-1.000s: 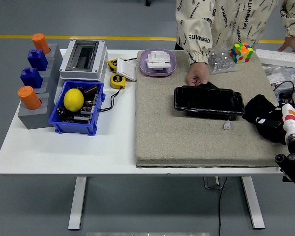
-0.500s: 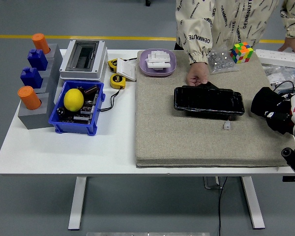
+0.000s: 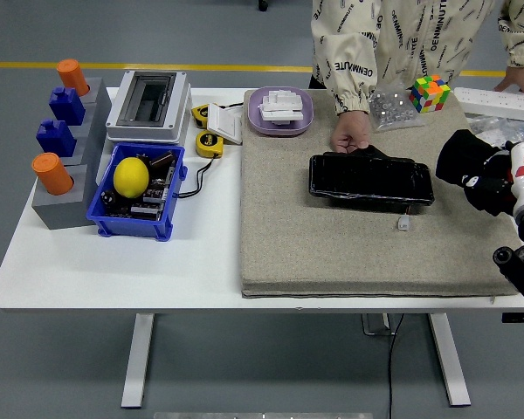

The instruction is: Pick the rag up,wipe the panel,place it on the desk

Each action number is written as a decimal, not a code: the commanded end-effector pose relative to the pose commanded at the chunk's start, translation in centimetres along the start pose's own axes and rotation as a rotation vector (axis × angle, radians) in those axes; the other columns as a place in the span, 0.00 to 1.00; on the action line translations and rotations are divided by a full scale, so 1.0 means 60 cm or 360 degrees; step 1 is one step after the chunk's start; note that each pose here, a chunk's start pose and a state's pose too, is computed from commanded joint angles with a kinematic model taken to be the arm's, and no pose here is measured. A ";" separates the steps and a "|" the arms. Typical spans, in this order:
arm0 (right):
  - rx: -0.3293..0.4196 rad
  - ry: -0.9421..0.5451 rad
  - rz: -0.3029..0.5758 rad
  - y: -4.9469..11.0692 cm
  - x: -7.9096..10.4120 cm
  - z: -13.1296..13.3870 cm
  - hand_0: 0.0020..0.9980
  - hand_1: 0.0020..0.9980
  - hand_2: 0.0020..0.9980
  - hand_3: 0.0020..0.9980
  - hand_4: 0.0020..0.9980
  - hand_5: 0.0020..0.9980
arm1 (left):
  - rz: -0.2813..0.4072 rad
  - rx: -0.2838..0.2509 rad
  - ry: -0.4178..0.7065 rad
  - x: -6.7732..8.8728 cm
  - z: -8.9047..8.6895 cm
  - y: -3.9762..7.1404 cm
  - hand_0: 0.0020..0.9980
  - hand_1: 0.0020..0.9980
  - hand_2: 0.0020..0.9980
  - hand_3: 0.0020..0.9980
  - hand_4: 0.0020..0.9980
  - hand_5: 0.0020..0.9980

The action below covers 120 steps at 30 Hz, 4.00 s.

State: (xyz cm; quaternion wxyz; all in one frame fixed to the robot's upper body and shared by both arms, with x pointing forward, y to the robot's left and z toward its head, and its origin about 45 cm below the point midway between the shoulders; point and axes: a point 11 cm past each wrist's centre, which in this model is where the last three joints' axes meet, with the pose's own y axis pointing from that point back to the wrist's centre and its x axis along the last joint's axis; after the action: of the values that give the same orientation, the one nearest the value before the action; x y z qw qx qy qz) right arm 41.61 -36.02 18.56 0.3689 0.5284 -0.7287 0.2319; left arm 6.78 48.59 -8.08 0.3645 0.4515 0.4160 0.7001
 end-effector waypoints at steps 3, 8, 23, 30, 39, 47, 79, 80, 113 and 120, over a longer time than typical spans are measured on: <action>0.0043 -0.0049 -0.0006 0.004 -0.002 -0.027 0.29 0.41 0.44 0.47 0.97 0.12 | 0.0002 -0.0002 -0.0001 0.001 0.001 0.000 0.61 0.64 0.66 0.56 0.63 0.44; 0.0093 -0.0109 -0.0062 0.018 -0.021 -0.055 0.29 0.41 0.44 0.47 0.97 0.12 | 0.0004 -0.0003 0.0000 0.002 0.002 0.000 0.61 0.64 0.66 0.56 0.63 0.44; 0.0069 -0.0118 -0.0238 0.051 -0.091 -0.043 0.29 0.41 0.44 0.48 0.96 0.12 | -0.0003 0.0000 0.0001 -0.002 0.001 0.000 0.61 0.64 0.66 0.56 0.63 0.44; 0.0037 -0.0083 -0.0231 0.043 -0.085 -0.026 0.29 0.40 0.44 0.48 0.97 0.12 | -0.0004 -0.0005 0.0001 -0.002 0.003 0.000 0.61 0.64 0.66 0.56 0.63 0.44; -0.0025 -0.0040 -0.0177 0.027 -0.057 0.003 0.29 0.41 0.44 0.48 0.96 0.12 | -0.0007 -0.0005 0.0003 -0.004 0.003 0.000 0.61 0.64 0.66 0.56 0.63 0.44; 0.0001 -0.0056 -0.0185 0.030 -0.062 -0.008 0.28 0.40 0.44 0.48 0.96 0.12 | -0.0005 -0.0009 0.0003 -0.003 0.005 0.000 0.61 0.64 0.66 0.56 0.63 0.44; 0.0190 -0.0092 -0.0423 0.069 -0.173 -0.117 0.28 0.40 0.44 0.48 0.97 0.14 | -0.0002 -0.0036 -0.0020 -0.002 0.023 0.001 0.61 0.64 0.66 0.56 0.63 0.44; 0.0199 -0.0091 -0.0430 0.071 -0.175 -0.121 0.28 0.40 0.44 0.48 0.97 0.14 | -0.0003 -0.0037 -0.0020 -0.002 0.024 0.001 0.61 0.64 0.66 0.56 0.63 0.44; 0.0401 -0.0031 -0.0624 0.123 -0.248 -0.197 0.28 0.40 0.44 0.48 0.96 0.14 | -0.0002 -0.0049 -0.0017 -0.003 0.032 0.001 0.61 0.64 0.66 0.56 0.63 0.44; 0.0375 -0.0039 -0.0600 0.115 -0.239 -0.189 0.29 0.40 0.44 0.48 0.96 0.14 | -0.0006 -0.0053 -0.0015 -0.004 0.033 0.002 0.61 0.64 0.66 0.56 0.63 0.44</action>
State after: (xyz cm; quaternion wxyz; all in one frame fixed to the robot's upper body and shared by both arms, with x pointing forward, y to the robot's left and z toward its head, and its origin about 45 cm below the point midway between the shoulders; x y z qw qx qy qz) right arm 40.85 -16.87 14.72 0.3326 0.6974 -0.5894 0.2360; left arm 8.72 48.84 -7.59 0.3753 0.4478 0.4033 0.7042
